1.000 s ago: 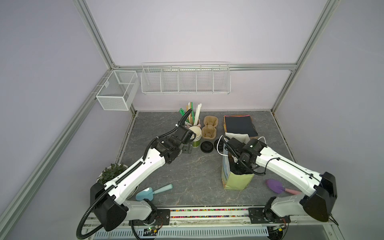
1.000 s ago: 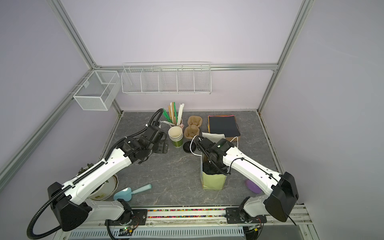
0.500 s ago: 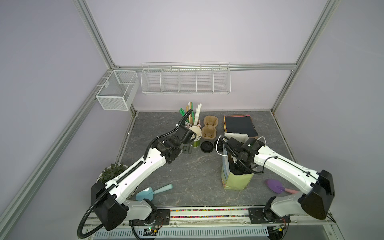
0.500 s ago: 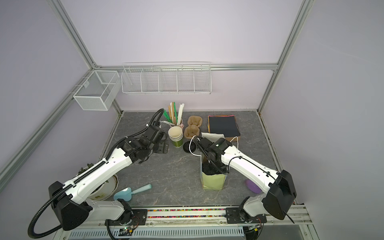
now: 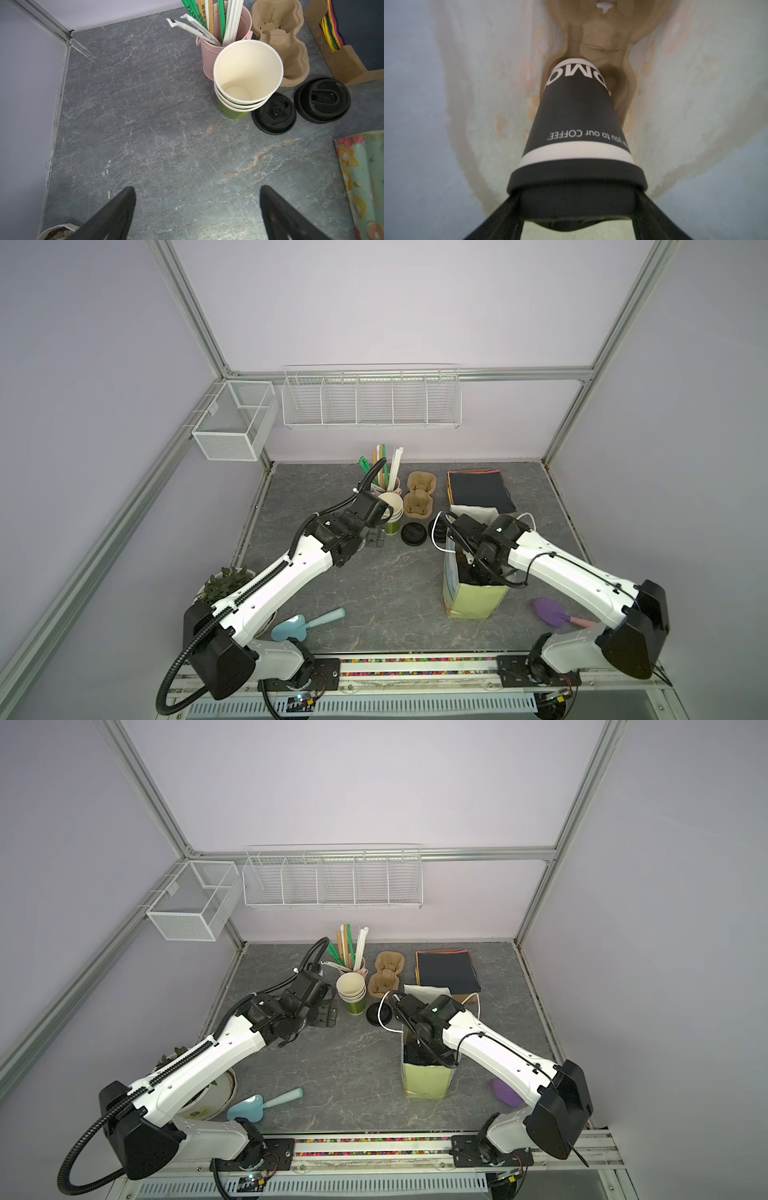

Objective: Pack the takeout coffee

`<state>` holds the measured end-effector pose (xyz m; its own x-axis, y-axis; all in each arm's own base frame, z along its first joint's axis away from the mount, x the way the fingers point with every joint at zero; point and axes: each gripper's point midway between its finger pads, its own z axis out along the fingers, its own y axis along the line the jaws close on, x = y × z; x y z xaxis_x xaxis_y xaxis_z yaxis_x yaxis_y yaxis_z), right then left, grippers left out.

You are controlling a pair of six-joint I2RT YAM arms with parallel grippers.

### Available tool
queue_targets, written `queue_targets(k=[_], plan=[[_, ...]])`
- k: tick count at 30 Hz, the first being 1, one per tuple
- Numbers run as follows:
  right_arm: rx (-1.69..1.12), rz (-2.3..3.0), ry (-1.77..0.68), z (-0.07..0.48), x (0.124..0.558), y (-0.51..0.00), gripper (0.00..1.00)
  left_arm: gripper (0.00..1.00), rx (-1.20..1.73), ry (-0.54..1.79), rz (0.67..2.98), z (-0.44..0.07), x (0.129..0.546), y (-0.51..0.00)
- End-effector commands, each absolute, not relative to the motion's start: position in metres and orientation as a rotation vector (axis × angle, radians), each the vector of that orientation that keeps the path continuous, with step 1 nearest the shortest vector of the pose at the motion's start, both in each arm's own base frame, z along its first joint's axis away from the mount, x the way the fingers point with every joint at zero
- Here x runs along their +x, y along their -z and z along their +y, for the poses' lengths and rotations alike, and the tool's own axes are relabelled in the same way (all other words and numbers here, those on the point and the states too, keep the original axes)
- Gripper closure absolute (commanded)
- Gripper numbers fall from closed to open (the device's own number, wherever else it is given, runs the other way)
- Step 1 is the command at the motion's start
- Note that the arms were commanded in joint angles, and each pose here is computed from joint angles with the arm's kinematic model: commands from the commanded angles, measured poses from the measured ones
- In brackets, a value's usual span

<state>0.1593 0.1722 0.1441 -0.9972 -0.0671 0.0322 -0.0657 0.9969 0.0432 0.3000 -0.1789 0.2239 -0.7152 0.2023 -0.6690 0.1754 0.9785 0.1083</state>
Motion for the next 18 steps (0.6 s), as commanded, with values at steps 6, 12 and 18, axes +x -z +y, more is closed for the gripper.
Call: queue_targets(k=[6, 12, 18], plan=[[0.054, -3.178, -0.072, 0.1609, 0.1807, -0.1322, 0.15, 0.06, 0.275, -0.079, 2.386, -0.1758, 0.3016, -0.2293], [0.062, -3.173, -0.060, 0.1623, 0.1799, -0.1314, 0.10, 0.06, 0.278, -0.081, 2.391, -0.1765, 0.3018, -0.2279], [0.071, -3.169, -0.049, 0.1637, 0.1796, -0.1324, 0.05, 0.06, 0.281, -0.085, 2.393, -0.1767, 0.3022, -0.2268]])
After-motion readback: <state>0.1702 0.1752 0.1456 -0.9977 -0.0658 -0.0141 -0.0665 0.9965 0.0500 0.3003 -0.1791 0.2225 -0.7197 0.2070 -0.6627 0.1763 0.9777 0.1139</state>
